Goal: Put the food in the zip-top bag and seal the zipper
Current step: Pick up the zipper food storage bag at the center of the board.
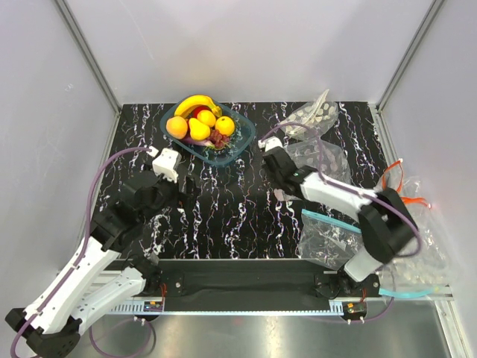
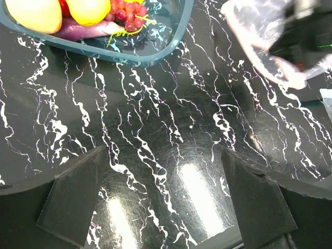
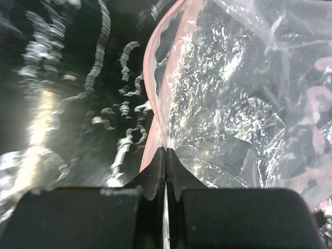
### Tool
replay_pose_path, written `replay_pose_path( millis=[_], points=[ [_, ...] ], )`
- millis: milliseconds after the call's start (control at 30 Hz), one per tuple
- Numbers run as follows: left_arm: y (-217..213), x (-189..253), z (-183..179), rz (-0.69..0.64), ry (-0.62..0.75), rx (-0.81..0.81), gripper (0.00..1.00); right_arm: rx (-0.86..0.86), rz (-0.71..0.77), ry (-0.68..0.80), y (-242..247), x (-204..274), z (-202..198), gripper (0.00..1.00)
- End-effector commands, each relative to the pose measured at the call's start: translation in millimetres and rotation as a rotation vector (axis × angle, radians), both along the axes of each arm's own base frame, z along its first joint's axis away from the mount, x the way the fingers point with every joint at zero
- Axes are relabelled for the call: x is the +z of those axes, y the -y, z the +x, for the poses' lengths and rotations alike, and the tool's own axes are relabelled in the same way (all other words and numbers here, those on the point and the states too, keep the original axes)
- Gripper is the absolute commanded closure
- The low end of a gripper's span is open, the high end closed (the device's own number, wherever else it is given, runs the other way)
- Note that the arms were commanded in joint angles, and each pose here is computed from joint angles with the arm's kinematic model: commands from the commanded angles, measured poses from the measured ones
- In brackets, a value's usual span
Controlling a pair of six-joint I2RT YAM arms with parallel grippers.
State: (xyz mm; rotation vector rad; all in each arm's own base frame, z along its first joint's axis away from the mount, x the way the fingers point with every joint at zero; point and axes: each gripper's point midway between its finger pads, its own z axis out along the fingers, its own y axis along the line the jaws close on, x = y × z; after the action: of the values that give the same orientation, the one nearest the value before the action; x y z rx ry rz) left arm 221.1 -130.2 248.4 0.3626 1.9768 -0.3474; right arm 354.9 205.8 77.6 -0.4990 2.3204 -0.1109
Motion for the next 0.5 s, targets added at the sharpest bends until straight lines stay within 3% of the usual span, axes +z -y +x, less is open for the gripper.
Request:
replay_pose_path(
  millis=[0,33,100,333,467],
  points=[
    [3,2,6,-0.004,0.02,-0.002,0.01,0.075,0.352,0.208,-38,78,1,1.0],
    [3,2,7,-0.006,0.02,-0.003,0.01,0.083,0.374,0.186,-34,66,-12,1.0],
    [6,1,6,-0.008,0.014,-0.016,0.01,0.139,0.493,0.266,-44,93,-18,1.0],
    [11,-5,9,-0.025,-0.019,-0.006,0.01,0.212,0.662,0.355,-36,105,-53,1.0],
    [41,3,7,-0.205,-0.1,-0.04,0.01,0.261,0.725,0.399,-35,117,-66,1.0]
  ],
)
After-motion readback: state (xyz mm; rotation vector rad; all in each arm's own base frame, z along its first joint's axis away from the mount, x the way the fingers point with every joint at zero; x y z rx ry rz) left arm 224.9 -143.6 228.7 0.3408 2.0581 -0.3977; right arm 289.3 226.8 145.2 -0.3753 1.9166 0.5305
